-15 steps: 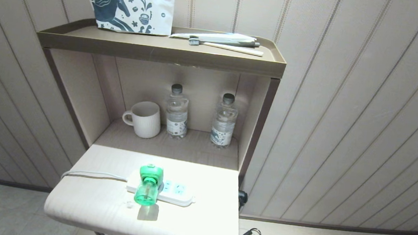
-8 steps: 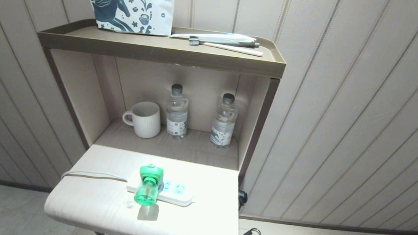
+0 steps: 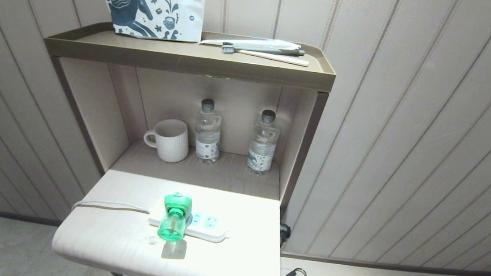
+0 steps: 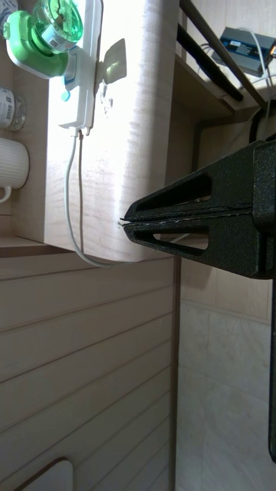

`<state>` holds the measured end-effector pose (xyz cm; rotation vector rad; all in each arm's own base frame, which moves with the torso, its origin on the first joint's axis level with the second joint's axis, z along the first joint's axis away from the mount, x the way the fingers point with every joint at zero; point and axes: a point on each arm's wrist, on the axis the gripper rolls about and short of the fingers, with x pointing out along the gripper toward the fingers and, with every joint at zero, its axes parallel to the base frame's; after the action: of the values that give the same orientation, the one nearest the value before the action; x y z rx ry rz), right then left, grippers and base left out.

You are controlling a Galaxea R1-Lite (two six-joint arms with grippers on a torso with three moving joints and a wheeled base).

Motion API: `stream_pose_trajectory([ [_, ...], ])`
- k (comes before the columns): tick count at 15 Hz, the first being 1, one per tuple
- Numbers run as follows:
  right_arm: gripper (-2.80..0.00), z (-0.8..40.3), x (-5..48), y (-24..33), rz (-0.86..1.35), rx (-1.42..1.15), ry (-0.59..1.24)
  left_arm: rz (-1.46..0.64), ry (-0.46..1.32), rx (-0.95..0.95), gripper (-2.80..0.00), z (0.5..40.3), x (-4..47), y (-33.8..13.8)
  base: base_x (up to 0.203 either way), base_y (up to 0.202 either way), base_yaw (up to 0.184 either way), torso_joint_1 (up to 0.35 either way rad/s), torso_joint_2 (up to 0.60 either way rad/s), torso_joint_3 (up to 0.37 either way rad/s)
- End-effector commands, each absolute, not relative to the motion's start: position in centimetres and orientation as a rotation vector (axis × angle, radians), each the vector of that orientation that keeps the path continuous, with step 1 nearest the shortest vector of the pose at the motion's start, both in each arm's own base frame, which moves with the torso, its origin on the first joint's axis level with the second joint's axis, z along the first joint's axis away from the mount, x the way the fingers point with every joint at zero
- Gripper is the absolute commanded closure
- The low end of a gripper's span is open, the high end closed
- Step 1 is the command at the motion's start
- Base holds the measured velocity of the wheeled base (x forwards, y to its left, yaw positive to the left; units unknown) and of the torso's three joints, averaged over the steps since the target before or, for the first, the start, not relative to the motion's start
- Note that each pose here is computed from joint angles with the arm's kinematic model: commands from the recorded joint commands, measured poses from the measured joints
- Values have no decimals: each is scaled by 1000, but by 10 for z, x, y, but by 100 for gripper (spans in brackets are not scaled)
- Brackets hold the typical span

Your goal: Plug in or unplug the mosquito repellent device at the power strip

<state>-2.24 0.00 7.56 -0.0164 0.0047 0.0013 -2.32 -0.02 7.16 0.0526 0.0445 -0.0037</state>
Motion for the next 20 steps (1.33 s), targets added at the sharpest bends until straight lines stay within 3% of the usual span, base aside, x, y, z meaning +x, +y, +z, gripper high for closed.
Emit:
stream_pose_trajectory([
  [1,0,76,-22,0,2,-17,5,-4,54,51,0,70,-23,0,0,0,0,0,0,0],
  [20,0,75,-22,0,-1,-16,6,-5,43,23,0,71,-23,0,0,0,0,0,0,0],
])
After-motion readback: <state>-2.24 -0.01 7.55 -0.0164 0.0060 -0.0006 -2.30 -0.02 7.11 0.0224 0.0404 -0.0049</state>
